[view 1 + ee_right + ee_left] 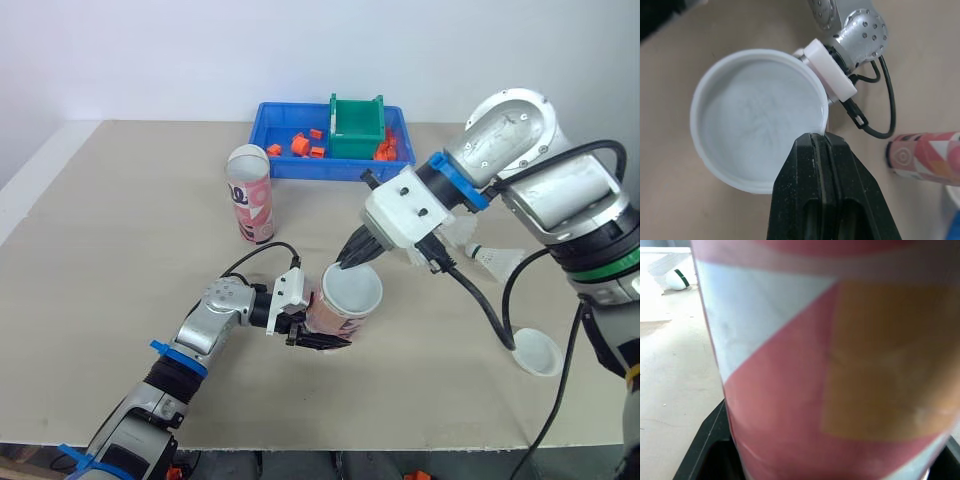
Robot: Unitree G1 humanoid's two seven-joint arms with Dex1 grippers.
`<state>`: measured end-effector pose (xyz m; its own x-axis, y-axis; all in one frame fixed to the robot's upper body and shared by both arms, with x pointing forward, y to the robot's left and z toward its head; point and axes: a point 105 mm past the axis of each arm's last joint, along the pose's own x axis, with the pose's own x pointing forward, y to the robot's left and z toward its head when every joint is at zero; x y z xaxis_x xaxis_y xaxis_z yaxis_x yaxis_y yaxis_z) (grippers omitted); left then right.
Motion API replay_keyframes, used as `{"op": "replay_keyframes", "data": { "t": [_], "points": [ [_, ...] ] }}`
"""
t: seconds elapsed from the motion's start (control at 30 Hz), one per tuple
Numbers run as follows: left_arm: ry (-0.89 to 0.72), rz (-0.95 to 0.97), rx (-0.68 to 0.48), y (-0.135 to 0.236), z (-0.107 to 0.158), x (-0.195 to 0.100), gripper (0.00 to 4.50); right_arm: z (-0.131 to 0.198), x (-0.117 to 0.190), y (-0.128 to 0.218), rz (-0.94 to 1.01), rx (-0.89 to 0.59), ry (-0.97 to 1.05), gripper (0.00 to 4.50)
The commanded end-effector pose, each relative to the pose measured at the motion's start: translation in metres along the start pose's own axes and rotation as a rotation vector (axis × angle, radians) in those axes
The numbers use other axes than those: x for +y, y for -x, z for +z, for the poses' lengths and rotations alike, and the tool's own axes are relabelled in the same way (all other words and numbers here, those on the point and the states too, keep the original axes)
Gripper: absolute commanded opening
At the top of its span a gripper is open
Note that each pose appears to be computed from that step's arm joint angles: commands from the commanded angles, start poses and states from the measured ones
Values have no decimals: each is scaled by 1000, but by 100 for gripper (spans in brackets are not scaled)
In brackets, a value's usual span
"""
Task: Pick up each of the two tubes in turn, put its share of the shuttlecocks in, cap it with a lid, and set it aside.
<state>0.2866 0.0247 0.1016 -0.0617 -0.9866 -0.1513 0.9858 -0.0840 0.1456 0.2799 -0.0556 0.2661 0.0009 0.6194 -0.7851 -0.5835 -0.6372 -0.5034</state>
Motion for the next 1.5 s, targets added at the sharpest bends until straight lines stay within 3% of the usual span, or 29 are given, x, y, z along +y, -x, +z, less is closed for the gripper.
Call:
{"op": "replay_keyframes", "data": {
  "t": [0.03, 0.13, 0.33, 0.43, 0.53, 0.73, 0.77, 0.8, 0.83, 0.9, 1.0, 1.5],
  "points": [
    [105, 73, 91, 18, -30, 1, 295, -6, 10, -10, 71, 53, 39, 12],
    [108, 77, 91, 18, -30, 2, 295, -5, 11, -13, 64, 54, 61, 106],
    [111, 80, 90, 18, -30, 2, 295, 4, 6, -17, 5, -3, 39, 377],
    [111, 78, 88, 18, -29, 2, 295, 7, -5, -11, -76, -58, -25, 377],
    [112, 74, 87, 17, -30, 1, 295, 13, -26, 18, -197, -161, -132, 377],
    [111, 70, 90, 17, -30, 1, 295, 18, -24, 53, -245, -255, -228, 377],
    [111, 70, 90, 17, -30, 1, 295, 16, -21, 53, -242, -256, -238, 327],
    [110, 69, 92, 17, -30, 1, 295, 14, -20, 52, -246, -253, -254, 315],
    [110, 68, 92, 18, -30, 1, 295, 12, -18, 50, -243, -247, -262, 247],
    [108, 67, 94, 18, -30, 2, 295, 9, -11, 45, -217, -235, -253, 169],
    [105, 65, 96, 18, -30, 2, 295, 5, -5, 39, -199, -224, -250, 16],
    [93, 59, 101, 20, -29, 5, 295, -2, 21, -25, 31, -119, -189, 7]
  ]
}}
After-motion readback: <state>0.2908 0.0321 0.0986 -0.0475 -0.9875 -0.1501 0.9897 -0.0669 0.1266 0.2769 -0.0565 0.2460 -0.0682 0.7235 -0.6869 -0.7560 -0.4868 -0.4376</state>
